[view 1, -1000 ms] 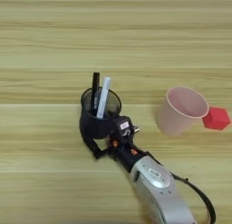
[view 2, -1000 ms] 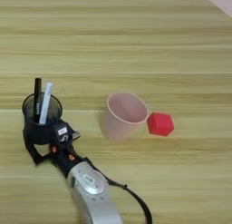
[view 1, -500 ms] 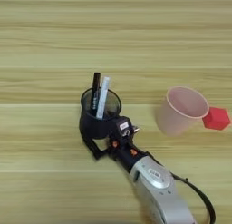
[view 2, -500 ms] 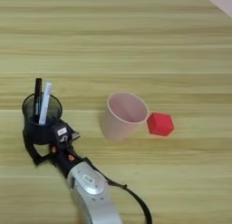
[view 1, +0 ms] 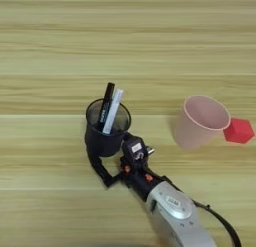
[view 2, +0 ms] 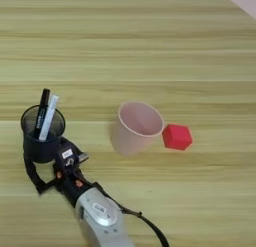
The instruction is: Move the objects on the table
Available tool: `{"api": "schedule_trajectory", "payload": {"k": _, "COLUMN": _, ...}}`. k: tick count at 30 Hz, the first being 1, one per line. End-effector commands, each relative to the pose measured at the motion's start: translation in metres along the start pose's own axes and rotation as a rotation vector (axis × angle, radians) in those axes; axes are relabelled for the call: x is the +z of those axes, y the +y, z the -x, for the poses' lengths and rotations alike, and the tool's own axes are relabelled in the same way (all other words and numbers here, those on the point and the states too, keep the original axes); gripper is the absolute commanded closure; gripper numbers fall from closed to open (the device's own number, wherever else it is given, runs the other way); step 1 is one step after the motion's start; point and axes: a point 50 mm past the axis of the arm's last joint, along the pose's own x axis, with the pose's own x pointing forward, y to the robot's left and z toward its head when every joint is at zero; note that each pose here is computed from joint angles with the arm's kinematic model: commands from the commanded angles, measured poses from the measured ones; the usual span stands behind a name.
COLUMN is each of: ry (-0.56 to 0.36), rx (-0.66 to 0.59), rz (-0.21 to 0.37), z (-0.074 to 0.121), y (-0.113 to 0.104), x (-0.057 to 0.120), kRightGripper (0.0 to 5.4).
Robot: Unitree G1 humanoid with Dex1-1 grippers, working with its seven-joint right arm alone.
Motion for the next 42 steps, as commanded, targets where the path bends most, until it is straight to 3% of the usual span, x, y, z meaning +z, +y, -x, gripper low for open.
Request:
{"api": "schedule_trajectory", "payload": {"k": 1, "ry": 0.004, "rx": -0.021, "rz": 0.021, "z": 0.007, "y": -0.006, "x": 0.005, "kRightGripper": 0.05}}
{"api": "schedule_trajectory", "payload": {"k": 26, "ry": 0.059, "rx": -0.07, "rz": 0.069, "z": 0.042, "y": -0.016, "x": 0.011, "kRightGripper": 0.05}}
{"api": "schedule_trajectory", "payload": {"k": 36, "ry": 0.099, "rx": -0.148, "rz": 0.104, "z": 0.062, "y": -0.029, "x": 0.018, "kRightGripper": 0.05}}
{"api": "schedule_trajectory", "payload": {"k": 42, "ry": 0.073, "rx": -0.232, "rz": 0.078, "z": 0.066, "y": -0.041, "x": 0.024, "kRightGripper": 0.05}}
